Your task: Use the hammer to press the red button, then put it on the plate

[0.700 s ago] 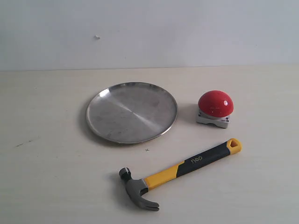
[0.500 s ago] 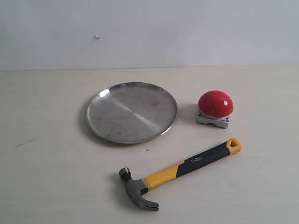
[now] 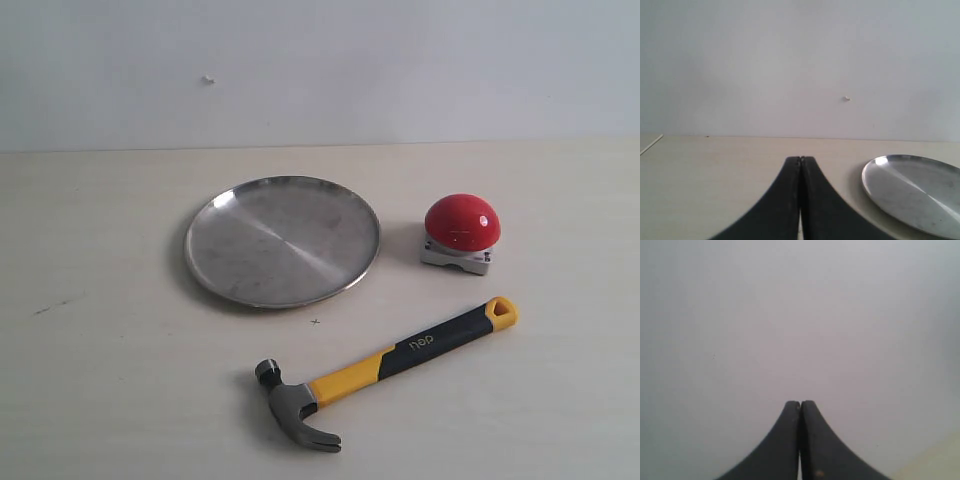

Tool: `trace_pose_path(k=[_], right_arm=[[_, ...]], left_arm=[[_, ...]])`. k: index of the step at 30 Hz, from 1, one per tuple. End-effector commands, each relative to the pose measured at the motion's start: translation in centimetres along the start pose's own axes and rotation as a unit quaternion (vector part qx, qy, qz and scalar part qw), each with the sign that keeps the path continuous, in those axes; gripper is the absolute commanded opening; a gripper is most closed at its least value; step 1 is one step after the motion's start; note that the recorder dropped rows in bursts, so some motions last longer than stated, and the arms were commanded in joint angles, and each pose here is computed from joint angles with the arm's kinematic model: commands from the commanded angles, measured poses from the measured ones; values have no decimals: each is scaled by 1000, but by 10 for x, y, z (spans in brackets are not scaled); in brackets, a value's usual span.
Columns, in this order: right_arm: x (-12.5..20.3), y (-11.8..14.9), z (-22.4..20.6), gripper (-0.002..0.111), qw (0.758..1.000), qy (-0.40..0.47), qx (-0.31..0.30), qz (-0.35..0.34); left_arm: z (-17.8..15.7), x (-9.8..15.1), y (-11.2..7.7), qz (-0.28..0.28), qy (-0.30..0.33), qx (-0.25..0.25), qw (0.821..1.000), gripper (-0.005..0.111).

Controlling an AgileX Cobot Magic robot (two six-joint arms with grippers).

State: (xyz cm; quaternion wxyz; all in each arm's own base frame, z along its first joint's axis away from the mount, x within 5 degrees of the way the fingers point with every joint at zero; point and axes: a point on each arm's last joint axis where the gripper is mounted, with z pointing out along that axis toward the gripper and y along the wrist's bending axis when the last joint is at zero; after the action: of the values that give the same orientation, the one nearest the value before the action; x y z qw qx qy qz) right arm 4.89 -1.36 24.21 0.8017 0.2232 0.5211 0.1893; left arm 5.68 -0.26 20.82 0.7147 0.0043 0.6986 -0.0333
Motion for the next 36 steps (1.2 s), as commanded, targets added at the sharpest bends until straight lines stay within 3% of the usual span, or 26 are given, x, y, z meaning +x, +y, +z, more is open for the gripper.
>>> trace_pose_path(k=[1,9,13,16,18,19,20,21,22,24,26,30,34,36], right_arm=[[-29,25,10,0,999,-17,-28,-32],[-70,73,76,0,969,129,-20,-211],[-75,83,120,0,906,273,6,-323],[-72,86,144,0,850,384,14,-360],[-64,84,161,0,804,464,17,-372],[-52,81,174,0,756,537,12,-375],[-44,78,180,0,734,567,2,-373],[-25,77,191,0,707,615,-36,-347],[-16,78,195,0,702,629,-57,-331],[17,76,207,1,665,667,-124,-314],[65,73,215,8,591,704,-165,-357],[131,81,208,13,459,727,-255,-443],[201,110,196,13,366,713,-342,-489],[233,121,183,12,278,680,-420,-532]], left_arm=[[0,0,0,0,-3,0,1000,0],[0,0,0,0,-3,0,1000,0],[0,0,0,0,-3,0,1000,0],[0,0,0,0,-3,0,1000,0],[0,0,0,0,-3,0,1000,0],[0,0,0,0,-3,0,1000,0],[0,0,0,0,-3,0,1000,0],[0,0,0,0,-3,0,1000,0],[0,0,0,0,-3,0,1000,0],[0,0,0,0,-3,0,1000,0],[0,0,0,0,-3,0,1000,0],[0,0,0,0,-3,0,1000,0],[0,0,0,0,-3,0,1000,0],[0,0,0,0,-3,0,1000,0]])
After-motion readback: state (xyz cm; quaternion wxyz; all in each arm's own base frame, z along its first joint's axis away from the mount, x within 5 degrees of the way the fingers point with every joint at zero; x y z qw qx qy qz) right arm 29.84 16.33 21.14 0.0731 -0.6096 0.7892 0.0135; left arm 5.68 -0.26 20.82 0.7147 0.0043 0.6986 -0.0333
